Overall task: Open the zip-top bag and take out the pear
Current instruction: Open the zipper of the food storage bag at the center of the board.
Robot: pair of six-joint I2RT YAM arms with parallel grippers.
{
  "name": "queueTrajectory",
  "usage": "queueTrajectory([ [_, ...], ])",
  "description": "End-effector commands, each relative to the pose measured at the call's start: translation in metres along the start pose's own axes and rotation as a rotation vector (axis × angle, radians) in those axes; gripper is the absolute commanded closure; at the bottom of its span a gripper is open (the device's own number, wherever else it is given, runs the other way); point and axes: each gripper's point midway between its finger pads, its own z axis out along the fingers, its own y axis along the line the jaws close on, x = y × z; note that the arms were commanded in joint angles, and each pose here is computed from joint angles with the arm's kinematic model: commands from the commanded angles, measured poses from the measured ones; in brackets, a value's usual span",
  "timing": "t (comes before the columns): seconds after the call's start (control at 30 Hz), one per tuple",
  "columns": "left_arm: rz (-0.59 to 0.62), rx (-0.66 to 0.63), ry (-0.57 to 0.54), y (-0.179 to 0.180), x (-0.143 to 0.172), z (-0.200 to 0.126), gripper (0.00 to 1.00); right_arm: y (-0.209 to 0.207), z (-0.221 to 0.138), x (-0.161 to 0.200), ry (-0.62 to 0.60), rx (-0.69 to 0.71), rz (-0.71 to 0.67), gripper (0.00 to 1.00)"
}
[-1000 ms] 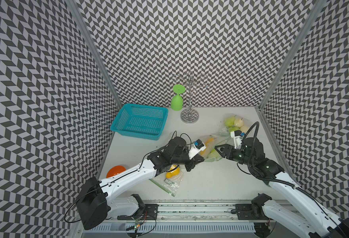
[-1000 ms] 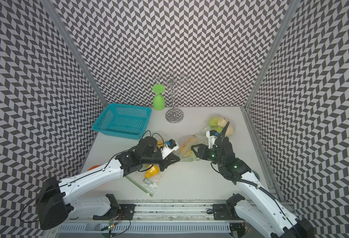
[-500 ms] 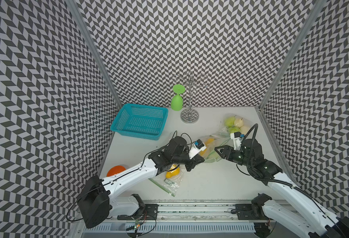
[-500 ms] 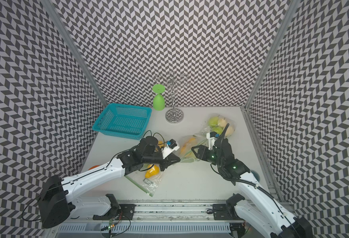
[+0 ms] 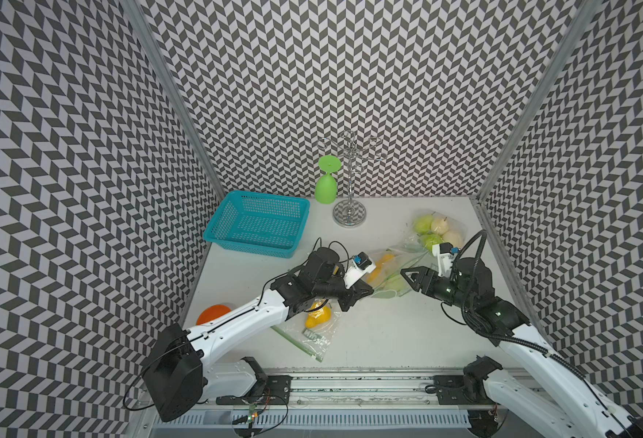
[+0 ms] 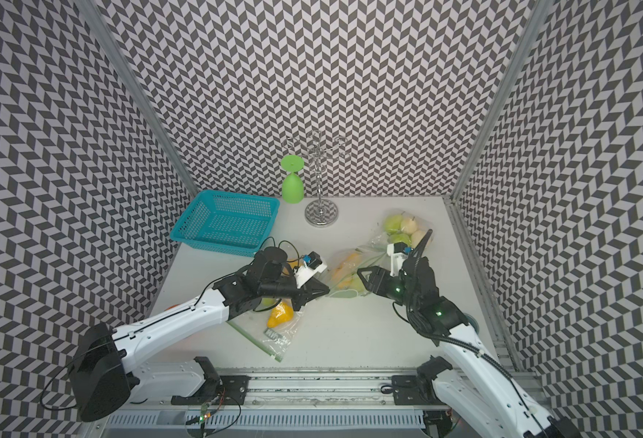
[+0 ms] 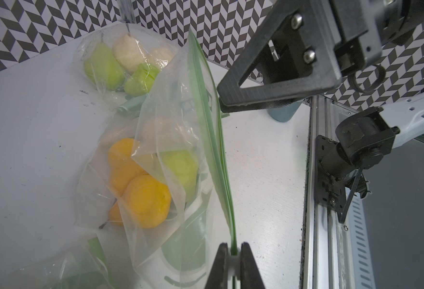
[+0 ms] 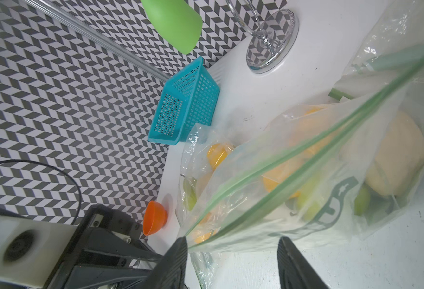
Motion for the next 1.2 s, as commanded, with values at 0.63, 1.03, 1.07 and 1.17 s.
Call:
queueTrajectory([
  [0.63,0.018,0.027,-0.032,-0.006,-0.005,-0.004,0.99,0.011,0.007,-0.016,-0.037,-0.051,0.014,0.41],
  [1.03,0.018,0.032,-0.031,-0.006,-0.004,-0.004,0.98,0.016,0.007,-0.018,-0.029,-0.067,0.013,0.41],
  [1.07,0.017,0.034,-0.031,-0.007,-0.004,-0.003,0.99,0.014,0.009,-0.016,-0.022,-0.066,0.016,0.41],
  [1.17,0.017,0.035,-0.032,-0.007,-0.004,-0.004,0.98,0.014,0.008,-0.016,-0.027,-0.069,0.015,0.41],
])
